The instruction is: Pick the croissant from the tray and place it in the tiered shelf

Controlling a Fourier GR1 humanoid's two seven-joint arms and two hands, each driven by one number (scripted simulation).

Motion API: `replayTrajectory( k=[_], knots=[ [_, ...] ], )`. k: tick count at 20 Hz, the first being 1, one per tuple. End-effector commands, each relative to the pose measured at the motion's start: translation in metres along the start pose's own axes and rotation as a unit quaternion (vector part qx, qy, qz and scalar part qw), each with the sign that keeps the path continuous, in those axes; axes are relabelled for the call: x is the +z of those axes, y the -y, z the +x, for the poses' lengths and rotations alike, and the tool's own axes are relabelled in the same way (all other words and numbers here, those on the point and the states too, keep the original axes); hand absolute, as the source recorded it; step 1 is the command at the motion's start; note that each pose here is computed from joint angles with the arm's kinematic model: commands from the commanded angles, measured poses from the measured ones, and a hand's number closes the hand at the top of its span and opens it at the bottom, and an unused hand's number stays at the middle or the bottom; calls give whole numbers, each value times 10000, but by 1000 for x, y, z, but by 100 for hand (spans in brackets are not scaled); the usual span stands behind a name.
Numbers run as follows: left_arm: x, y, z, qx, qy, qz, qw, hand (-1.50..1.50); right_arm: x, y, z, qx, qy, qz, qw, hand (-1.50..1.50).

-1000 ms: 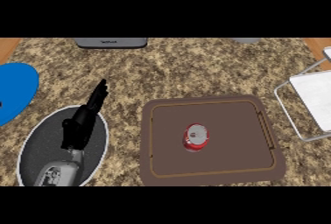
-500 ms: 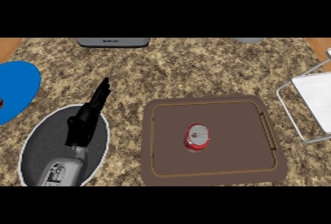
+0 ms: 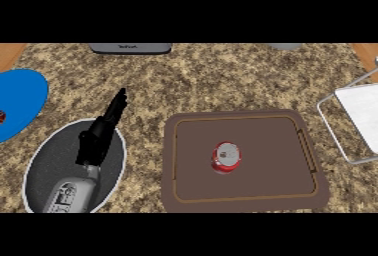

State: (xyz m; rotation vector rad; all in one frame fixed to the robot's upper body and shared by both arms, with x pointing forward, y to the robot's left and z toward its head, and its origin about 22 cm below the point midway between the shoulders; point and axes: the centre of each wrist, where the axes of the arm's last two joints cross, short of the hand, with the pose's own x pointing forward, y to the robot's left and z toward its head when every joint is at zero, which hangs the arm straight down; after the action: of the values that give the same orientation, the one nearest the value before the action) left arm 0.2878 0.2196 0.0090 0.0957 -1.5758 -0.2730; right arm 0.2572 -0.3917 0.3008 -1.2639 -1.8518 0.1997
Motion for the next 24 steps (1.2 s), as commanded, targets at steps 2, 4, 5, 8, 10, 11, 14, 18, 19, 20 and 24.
replayTrajectory(
  k=[2, 4, 5, 8, 10, 11, 14, 18, 19, 20, 24],
  knots=[
    [9, 1, 22, 26, 32, 32, 10000, 0, -10, -1, -48, -721, -149, -85, 9972, 150],
    [-4, -4, 16, -64, -12, 17, 10000, 0, -20, -15, -42, -817, -157, -11, 9965, 150],
    [14, 7, 5, 26, -40, 86, 10000, 0, -21, -18, -39, -879, -118, -36, 9961, 150],
    [9, -13, -7, -16, 1, 99, 9999, 0, -26, -1, -55, -815, -102, -110, 9966, 150],
    [-13, -2, 4, -4, -65, 113, 9999, 0, -36, -7, -49, -809, -102, -115, 9966, 150],
    [20, 8, 1, 3, 47, 62, 10000, 0, -25, -32, -58, -780, -66, -175, 9968, 150],
    [0, -5, 19, 18, -34, 77, 10000, 0, -23, 8, -84, 781, -686, -279, 9942, 150],
    [9, -14, -1, 41, 15, 101, 9999, 0, -14, -6, -106, 693, -1066, -488, 9907, -150],
    [8, -5, 9, 2, -52, 136, 9999, 0, -20, -7, -85, 718, -1065, -514, 9904, -150],
    [-1, 5, 5, 9, -1, 81, 10000, 0, -19, -8, -102, 614, -1044, -495, 9914, -150],
    [7, -9, 3, 53, 56, 111, 9999, 0, -28, 4, -90, 9, -1293, -641, 9895, -150]
  ],
)
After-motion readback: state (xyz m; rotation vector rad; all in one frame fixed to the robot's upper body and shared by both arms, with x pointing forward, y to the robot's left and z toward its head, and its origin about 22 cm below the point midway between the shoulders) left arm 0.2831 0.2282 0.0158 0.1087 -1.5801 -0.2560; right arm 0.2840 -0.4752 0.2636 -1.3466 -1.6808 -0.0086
